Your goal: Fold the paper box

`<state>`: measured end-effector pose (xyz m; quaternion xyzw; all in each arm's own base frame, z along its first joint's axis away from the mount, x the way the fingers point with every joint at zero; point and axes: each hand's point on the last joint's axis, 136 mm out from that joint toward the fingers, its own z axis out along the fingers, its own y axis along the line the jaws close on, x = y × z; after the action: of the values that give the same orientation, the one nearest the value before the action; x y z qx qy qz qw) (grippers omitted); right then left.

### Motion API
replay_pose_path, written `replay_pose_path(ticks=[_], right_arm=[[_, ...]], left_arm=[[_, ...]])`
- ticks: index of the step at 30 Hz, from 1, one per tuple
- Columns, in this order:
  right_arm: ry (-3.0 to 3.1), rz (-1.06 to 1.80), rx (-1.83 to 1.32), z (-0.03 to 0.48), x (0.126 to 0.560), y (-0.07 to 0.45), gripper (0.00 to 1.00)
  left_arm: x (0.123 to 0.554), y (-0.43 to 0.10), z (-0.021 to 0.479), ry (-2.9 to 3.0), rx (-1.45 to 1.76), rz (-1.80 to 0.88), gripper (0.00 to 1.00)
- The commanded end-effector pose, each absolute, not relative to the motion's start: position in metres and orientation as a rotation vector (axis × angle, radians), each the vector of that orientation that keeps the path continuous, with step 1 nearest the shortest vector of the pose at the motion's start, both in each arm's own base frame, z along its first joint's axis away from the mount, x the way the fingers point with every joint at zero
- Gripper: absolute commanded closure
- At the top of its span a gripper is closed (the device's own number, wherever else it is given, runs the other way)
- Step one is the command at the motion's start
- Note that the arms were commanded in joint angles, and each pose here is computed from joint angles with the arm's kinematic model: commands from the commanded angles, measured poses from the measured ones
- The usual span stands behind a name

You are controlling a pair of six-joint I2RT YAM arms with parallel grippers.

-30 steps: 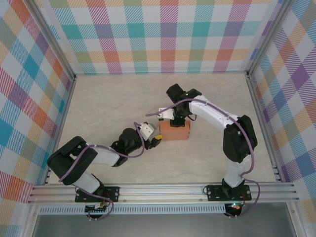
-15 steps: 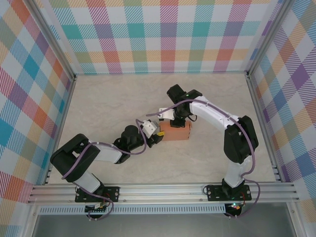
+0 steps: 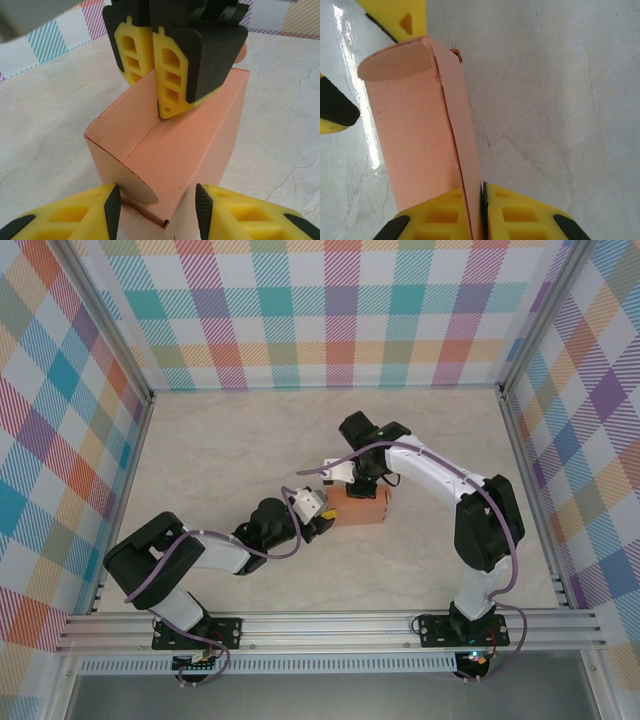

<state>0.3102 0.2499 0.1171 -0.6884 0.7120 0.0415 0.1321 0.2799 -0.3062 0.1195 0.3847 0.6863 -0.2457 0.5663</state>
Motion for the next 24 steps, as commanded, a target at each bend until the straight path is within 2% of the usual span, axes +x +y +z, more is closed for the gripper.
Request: replay_pose_path(ticks=[1, 9, 17, 21, 24], right_arm=[[2.12, 0.121, -1.997, 0.108, 0.302, 0.24, 0.9], [1.968, -0.006, -1.974, 0.103, 0.311, 0.237, 0.9], [1.872, -0.015, -2.049, 0.099, 0.302, 0.233, 0.9], [1.866, 0.016, -2.037, 0.104, 0.302, 0.235, 0.9], [1.871, 0.025, -2.047, 0.104, 0.3, 0.234, 0.9]], left_arm=[[0.266, -0.314, 0.104, 1.625, 0.982, -0.595, 0.56], [0.269, -0.309, 0.09, 1.648, 0.997, -0.538, 0.56], [0.273, -0.303, 0.091, 1.646, 0.989, -0.518, 0.56], [0.28, -0.289, 0.106, 1.628, 0.872, -0.545, 0.58], [0.285, -0.27, 0.12, 1.613, 0.801, -0.555, 0.55]])
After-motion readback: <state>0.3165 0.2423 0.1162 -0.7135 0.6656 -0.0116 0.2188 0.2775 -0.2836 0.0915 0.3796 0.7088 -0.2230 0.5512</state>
